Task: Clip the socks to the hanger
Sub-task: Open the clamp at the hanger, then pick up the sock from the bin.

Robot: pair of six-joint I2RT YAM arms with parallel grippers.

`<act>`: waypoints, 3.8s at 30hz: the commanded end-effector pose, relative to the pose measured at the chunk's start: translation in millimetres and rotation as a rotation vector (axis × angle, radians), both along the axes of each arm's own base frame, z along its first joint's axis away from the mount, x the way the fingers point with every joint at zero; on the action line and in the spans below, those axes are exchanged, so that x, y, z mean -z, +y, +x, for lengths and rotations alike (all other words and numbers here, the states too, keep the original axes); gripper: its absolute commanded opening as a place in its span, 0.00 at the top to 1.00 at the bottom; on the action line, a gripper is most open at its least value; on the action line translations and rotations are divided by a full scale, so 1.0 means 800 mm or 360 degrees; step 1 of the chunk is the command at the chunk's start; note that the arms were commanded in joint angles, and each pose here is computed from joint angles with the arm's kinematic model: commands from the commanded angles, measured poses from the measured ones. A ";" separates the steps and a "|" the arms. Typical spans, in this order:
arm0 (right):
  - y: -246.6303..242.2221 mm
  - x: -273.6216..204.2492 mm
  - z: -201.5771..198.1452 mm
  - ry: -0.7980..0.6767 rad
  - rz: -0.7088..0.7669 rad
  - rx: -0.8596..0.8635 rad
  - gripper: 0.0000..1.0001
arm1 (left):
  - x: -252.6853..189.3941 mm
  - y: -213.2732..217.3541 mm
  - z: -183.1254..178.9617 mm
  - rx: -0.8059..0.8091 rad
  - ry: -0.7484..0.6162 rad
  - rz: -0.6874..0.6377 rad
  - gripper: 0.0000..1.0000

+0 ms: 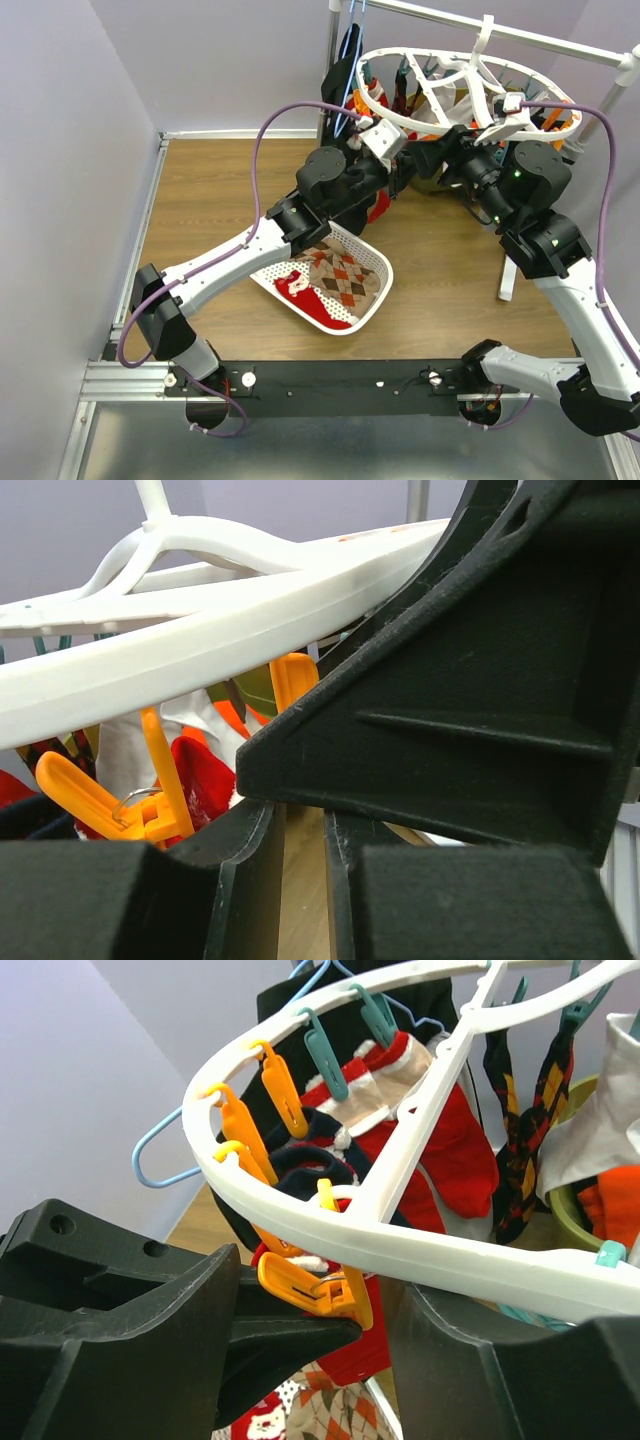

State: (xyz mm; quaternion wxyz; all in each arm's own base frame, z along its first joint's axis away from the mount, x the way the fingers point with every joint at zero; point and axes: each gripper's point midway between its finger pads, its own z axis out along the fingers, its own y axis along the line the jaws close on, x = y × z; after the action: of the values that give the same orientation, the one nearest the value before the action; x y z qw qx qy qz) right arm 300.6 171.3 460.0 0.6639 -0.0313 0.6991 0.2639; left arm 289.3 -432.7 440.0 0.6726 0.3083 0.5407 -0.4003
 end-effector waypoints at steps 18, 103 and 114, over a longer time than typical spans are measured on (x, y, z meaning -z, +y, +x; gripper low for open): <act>-0.007 -0.005 0.017 -0.0105 0.0020 0.0094 0.82 | -0.007 -0.003 -0.028 0.0075 0.0036 0.0045 0.66; 0.004 0.034 0.001 -0.0104 -0.0099 -0.0044 0.82 | 0.542 0.311 -0.031 -0.1841 0.2592 0.0588 1.00; -0.003 0.021 0.002 -0.0138 -0.0125 -0.0007 0.82 | 0.406 0.310 0.026 -0.1833 0.2140 0.0227 1.00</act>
State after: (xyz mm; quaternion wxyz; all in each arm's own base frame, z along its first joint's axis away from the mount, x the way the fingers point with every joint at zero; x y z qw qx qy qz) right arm 302.8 173.4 437.3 0.6854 -0.0621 0.6798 0.2535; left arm 276.9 -187.6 48.5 0.1710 -0.2655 0.9482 -0.0342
